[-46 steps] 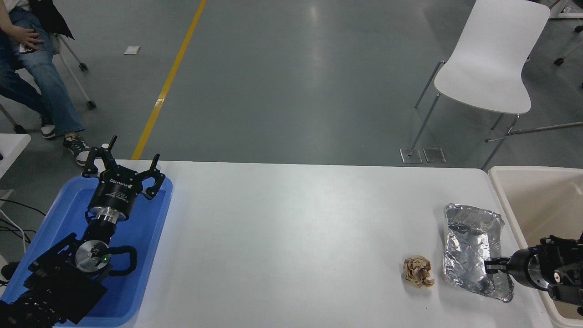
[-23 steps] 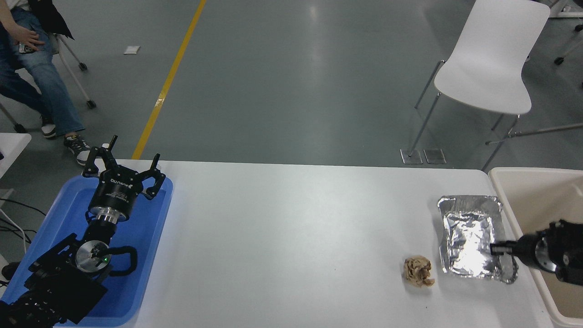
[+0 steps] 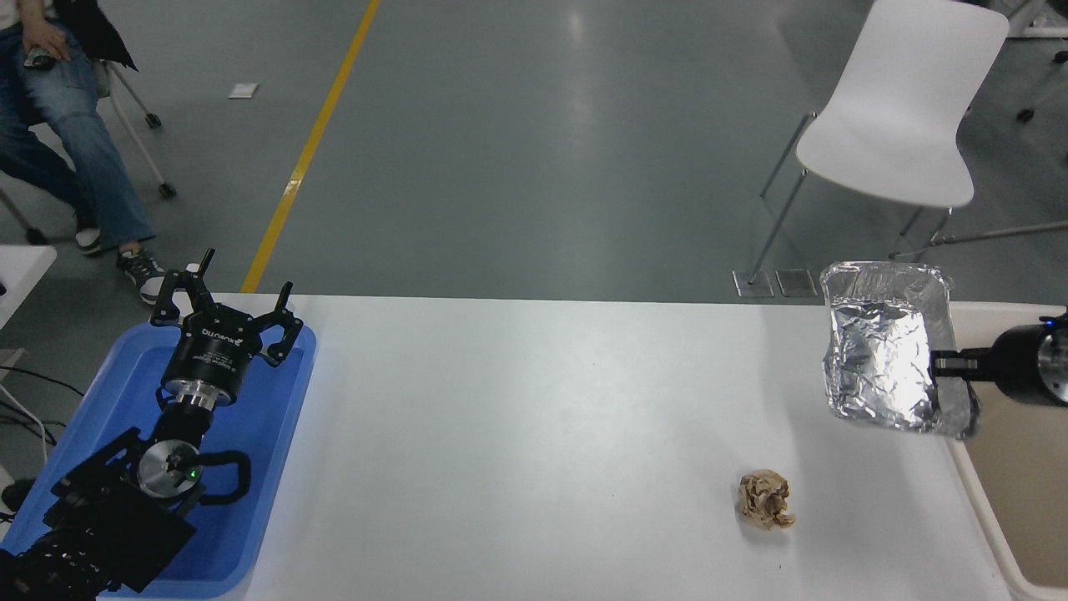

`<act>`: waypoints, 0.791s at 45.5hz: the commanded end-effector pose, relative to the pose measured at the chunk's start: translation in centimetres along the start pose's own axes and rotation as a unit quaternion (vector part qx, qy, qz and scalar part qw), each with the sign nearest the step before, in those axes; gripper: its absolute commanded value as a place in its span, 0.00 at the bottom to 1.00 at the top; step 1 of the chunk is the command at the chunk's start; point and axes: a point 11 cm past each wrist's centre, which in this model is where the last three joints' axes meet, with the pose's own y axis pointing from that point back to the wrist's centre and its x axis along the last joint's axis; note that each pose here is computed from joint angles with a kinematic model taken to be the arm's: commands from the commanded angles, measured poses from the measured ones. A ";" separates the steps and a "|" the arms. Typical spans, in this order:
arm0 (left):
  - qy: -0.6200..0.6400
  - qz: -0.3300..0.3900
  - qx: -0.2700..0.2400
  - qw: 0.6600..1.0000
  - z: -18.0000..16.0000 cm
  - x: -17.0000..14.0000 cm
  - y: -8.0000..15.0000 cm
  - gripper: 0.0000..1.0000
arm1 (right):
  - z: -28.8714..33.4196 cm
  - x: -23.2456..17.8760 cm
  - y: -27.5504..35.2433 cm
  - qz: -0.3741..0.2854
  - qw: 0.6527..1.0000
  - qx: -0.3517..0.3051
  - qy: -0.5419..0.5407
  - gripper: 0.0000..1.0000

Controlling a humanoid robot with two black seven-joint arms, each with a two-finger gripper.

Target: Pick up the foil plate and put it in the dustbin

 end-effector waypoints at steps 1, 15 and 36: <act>0.000 0.000 0.000 1.000 0.0 0.0 0.0 1.00 | -1.8 3.0 4.9 -0.038 0.999 0.022 -0.010 0.00; 0.000 0.000 0.000 1.000 0.0 0.0 0.0 1.00 | -3.8 6.9 9.1 -0.024 0.999 0.037 0.001 0.00; 0.000 0.001 0.000 1.000 0.0 0.0 0.0 1.00 | -4.1 7.4 9.8 -0.020 0.999 0.038 0.004 0.00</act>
